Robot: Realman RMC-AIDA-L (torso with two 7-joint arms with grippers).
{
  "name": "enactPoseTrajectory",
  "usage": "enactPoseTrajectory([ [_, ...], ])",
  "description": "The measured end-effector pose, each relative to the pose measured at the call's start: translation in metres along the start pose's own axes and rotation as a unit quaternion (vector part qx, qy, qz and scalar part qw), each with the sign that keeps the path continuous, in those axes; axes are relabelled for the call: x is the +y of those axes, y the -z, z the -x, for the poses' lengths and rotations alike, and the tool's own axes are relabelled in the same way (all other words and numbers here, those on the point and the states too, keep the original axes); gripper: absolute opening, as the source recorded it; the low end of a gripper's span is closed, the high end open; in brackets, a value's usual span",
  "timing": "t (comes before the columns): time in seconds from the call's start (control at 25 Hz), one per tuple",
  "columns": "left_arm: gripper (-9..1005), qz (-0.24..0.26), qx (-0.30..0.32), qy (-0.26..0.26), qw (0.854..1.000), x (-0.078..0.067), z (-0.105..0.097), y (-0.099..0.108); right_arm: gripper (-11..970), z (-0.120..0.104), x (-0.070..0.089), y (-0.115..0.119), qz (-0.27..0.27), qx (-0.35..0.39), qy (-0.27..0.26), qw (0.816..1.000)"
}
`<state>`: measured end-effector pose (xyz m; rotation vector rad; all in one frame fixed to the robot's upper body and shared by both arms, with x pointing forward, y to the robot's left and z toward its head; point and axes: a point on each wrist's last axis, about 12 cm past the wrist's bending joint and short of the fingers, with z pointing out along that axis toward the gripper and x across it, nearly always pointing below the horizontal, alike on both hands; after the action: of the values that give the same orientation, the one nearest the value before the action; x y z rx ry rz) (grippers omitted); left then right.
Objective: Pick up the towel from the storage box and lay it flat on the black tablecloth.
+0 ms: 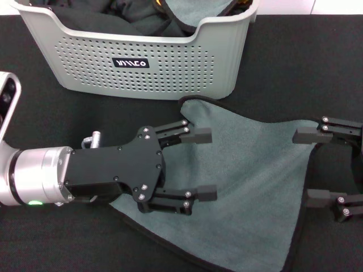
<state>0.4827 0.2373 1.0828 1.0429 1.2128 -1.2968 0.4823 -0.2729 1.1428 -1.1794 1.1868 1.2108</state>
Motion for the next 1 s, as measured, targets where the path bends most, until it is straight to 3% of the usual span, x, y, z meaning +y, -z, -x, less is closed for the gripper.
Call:
enactPoseTrajectory([
  [0.48,873,-0.014,0.001,0.004,1.000,0.0022,0.0030,-0.0044,795,0.0019,-0.0022,-0.0014,0.002,-0.001,0.013,1.000],
  [1.0,759,-0.024,0.002,0.006,1.000,0.0056,0.0071,-0.0063,795,0.0017,-0.0035,-0.0032,0.003,-0.003,0.016,1.000],
])
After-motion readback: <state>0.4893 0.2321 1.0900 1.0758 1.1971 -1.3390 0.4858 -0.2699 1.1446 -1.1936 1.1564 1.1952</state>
